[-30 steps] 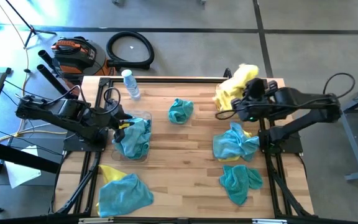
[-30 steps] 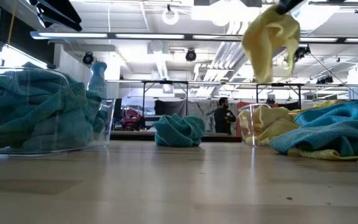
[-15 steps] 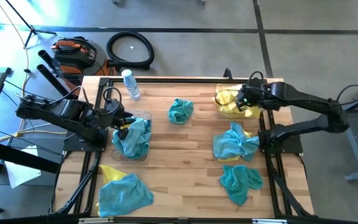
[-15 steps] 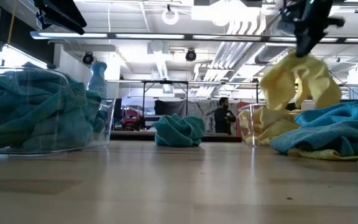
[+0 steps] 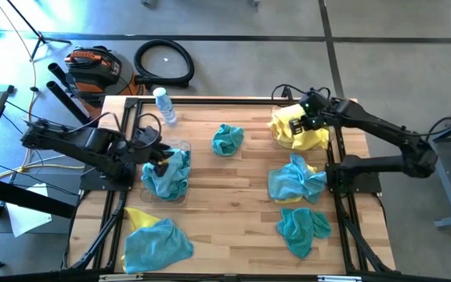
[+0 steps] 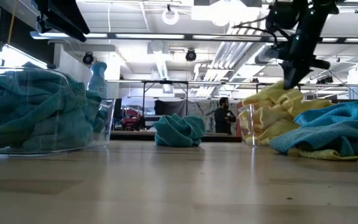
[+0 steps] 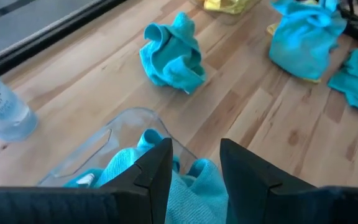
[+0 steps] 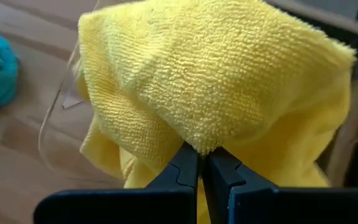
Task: Sort microfiber towel by color & place in baskets
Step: Put the yellow microfiber cloth into the right transparent bin
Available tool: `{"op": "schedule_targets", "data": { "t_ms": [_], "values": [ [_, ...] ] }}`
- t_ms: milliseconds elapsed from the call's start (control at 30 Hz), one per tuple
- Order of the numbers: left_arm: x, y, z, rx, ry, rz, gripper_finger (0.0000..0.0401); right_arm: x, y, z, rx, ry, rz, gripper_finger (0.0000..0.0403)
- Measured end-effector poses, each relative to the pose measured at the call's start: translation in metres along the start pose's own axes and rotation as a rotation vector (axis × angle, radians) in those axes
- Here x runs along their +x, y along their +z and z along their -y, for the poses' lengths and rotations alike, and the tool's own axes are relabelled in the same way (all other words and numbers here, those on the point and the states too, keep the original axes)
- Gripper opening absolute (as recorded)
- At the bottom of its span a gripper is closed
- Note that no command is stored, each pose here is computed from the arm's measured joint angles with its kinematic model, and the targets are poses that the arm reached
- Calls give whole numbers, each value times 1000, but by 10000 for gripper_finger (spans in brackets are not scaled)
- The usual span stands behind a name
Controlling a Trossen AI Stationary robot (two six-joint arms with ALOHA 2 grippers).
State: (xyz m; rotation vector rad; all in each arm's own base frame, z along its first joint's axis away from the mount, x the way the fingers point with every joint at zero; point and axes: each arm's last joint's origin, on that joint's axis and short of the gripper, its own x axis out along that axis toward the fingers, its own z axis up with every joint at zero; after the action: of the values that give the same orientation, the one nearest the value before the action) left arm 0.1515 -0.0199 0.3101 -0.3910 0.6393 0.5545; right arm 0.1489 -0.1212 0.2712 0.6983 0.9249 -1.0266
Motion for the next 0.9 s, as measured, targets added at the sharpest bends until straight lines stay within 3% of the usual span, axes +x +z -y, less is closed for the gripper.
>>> {"op": "schedule_targets", "data": {
  "t_ms": [200,567,900],
  "values": [
    [9,-1,6,17,20,-29,124,18,8,6,146,37,-60,0],
    [17,-3,10,14,43,-54,124,98,13,-5,121,-120,-317,0],
    [17,-3,11,-22,45,-54,124,141,19,0,136,-132,-377,0]
  ]
}}
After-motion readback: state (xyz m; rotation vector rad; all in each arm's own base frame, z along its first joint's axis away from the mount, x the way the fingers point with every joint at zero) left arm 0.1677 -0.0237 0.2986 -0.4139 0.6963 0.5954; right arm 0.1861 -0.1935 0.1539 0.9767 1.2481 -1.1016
